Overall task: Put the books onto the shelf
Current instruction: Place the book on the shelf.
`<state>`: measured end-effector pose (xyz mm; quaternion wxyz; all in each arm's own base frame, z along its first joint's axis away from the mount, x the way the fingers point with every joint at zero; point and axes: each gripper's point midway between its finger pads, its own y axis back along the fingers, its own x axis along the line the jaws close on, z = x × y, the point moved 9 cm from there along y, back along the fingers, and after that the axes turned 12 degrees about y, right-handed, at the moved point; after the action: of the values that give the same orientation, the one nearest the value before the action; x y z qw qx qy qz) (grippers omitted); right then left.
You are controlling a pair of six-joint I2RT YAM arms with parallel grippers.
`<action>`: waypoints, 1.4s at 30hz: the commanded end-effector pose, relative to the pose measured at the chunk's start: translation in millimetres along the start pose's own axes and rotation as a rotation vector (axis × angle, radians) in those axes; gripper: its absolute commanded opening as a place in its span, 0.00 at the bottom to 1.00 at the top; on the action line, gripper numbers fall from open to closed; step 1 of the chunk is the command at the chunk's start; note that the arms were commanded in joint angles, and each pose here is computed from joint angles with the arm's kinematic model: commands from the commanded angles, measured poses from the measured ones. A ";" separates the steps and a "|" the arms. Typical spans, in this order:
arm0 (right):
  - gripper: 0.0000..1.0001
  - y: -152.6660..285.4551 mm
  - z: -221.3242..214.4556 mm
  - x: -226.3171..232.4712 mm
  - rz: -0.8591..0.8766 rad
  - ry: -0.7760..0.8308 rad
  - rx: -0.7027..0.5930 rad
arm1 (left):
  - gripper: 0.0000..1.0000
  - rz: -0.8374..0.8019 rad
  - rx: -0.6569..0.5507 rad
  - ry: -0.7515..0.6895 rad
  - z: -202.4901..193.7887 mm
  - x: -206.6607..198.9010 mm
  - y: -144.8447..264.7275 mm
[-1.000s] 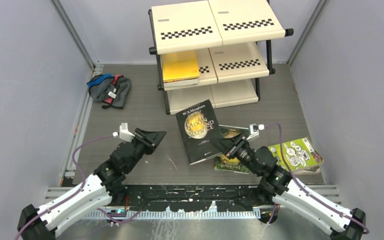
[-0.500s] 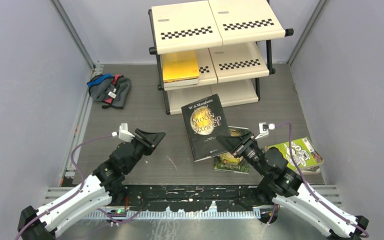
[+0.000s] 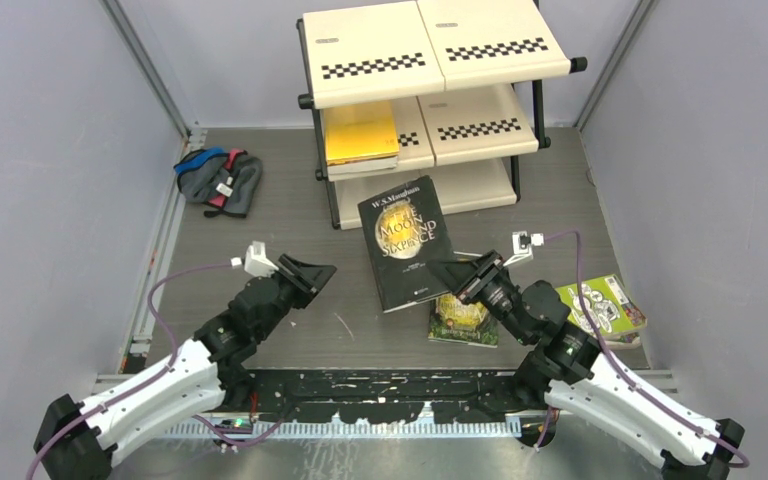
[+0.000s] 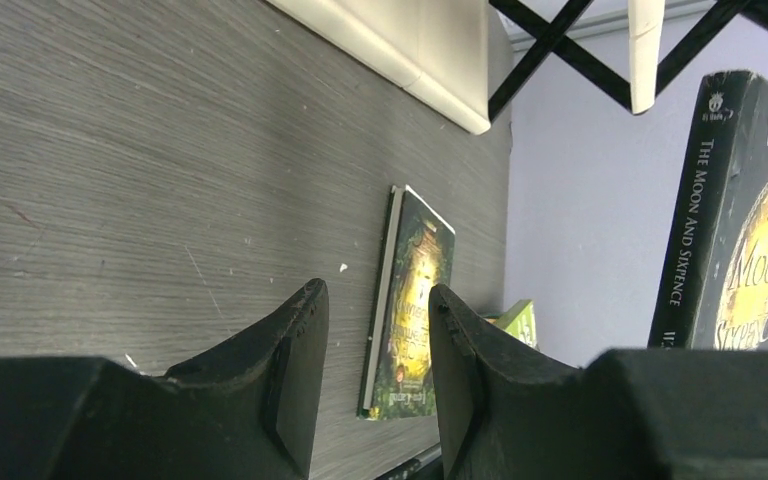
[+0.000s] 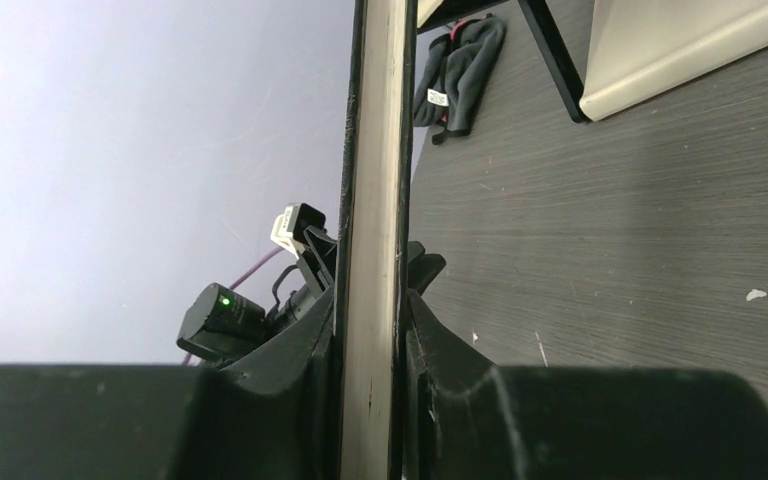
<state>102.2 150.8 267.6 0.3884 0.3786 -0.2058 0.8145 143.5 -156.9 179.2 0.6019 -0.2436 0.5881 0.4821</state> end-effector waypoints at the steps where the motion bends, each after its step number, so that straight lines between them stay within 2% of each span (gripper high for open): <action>1: 0.01 2.9 52.6 61.1 0.233 -0.044 -0.208 | 0.42 -0.083 -0.017 -0.045 4.1 -27.6 -2.5; 20: 0.01 -26.9 77.8 97.2 0.289 -0.020 -0.266 | 0.42 -0.055 -0.012 -0.152 1.8 -28.7 -13.8; 42: 0.01 -105.6 109.9 77.7 0.294 -0.111 -0.264 | 0.42 -0.025 -0.013 -0.222 -0.6 -25.8 -25.8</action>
<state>212.6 188.3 316.8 0.4161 0.3859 -0.2486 0.7849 160.9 -170.2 172.4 0.6529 -0.1615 0.5270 0.5196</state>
